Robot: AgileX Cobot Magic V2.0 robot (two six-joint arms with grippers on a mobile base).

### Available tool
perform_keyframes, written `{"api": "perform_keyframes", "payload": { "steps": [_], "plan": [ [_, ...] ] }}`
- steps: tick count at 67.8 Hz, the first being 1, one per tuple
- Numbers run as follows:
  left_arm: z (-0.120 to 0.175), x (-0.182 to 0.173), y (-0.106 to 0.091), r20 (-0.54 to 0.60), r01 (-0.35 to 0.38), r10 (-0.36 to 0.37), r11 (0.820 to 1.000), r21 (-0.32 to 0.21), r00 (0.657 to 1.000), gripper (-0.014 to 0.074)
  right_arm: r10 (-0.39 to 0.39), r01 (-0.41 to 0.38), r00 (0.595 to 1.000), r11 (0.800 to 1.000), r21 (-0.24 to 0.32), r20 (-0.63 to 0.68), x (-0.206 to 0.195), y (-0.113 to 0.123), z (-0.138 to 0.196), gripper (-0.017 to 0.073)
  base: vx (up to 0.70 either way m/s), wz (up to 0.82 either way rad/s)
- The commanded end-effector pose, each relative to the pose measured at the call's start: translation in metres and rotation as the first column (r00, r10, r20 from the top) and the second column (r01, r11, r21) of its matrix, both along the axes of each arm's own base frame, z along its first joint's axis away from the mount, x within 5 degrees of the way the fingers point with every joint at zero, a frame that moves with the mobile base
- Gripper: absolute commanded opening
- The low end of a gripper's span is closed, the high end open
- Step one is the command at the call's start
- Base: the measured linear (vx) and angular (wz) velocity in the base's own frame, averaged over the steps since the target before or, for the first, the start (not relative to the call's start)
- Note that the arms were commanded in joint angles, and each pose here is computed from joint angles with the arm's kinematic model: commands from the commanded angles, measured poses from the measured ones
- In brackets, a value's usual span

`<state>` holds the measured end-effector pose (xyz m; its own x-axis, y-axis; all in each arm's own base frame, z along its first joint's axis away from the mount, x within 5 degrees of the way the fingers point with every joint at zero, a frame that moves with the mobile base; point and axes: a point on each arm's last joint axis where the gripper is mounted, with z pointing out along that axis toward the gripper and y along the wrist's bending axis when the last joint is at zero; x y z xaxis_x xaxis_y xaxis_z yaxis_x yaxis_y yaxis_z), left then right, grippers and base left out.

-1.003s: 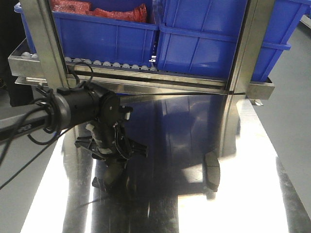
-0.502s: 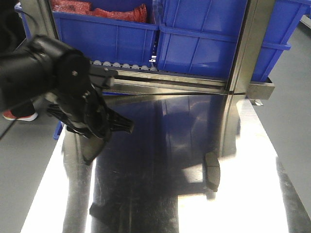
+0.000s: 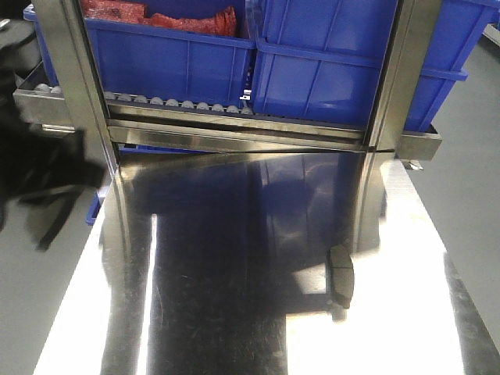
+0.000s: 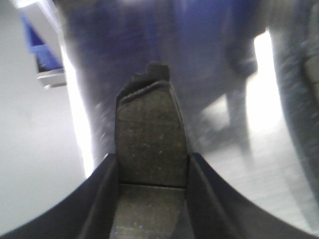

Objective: Move and align brake pads A on conveyor
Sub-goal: 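Lift the brake pad with the left gripper and pull back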

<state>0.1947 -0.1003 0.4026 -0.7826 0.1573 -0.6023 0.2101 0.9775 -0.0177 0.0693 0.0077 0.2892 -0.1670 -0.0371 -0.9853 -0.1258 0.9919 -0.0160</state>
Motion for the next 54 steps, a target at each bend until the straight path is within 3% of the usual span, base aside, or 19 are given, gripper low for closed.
{"api": "perform_keyframes", "payload": {
  "steps": [1,16,28,35,48,54],
  "plan": [
    [0.000,-0.022,0.014,0.120,0.010,-0.005,0.999,-0.044,0.993,-0.0007,0.003,-0.003,0.996,1.000,0.005,0.091,0.001,0.000,0.015,0.0453,0.00,0.00],
    [-0.025,-0.077,0.047,0.259,0.053,-0.019,0.991,-0.122,0.966,-0.0007,0.003,-0.003,0.996,1.000,0.005,0.091,0.001,0.000,0.015,0.0453,0.00,0.00],
    [-0.050,-0.108,0.065,0.342,0.085,-0.027,0.984,-0.155,0.939,-0.0007,0.003,-0.003,0.996,1.000,0.005,0.091,0.001,0.000,0.015,0.0453,0.00,0.00],
    [-0.067,-0.124,0.073,0.386,0.109,-0.026,0.975,-0.196,0.922,-0.0007,0.003,-0.003,0.996,1.000,0.005,0.091,0.001,0.000,0.015,0.0453,0.00,0.00],
    [-0.096,-0.140,0.081,0.443,0.137,-0.023,0.964,-0.226,0.896,-0.0007,0.003,-0.003,0.996,1.000,0.005,0.091,0.001,0.000,0.015,0.0453,0.00,0.00],
    [-0.105,-0.146,0.082,0.466,0.159,-0.017,0.950,-0.269,0.885,-0.0007,0.003,-0.003,0.996,1.000,0.005,0.091,0.001,0.000,0.015,0.0453,0.00,0.00]
  ]
}}
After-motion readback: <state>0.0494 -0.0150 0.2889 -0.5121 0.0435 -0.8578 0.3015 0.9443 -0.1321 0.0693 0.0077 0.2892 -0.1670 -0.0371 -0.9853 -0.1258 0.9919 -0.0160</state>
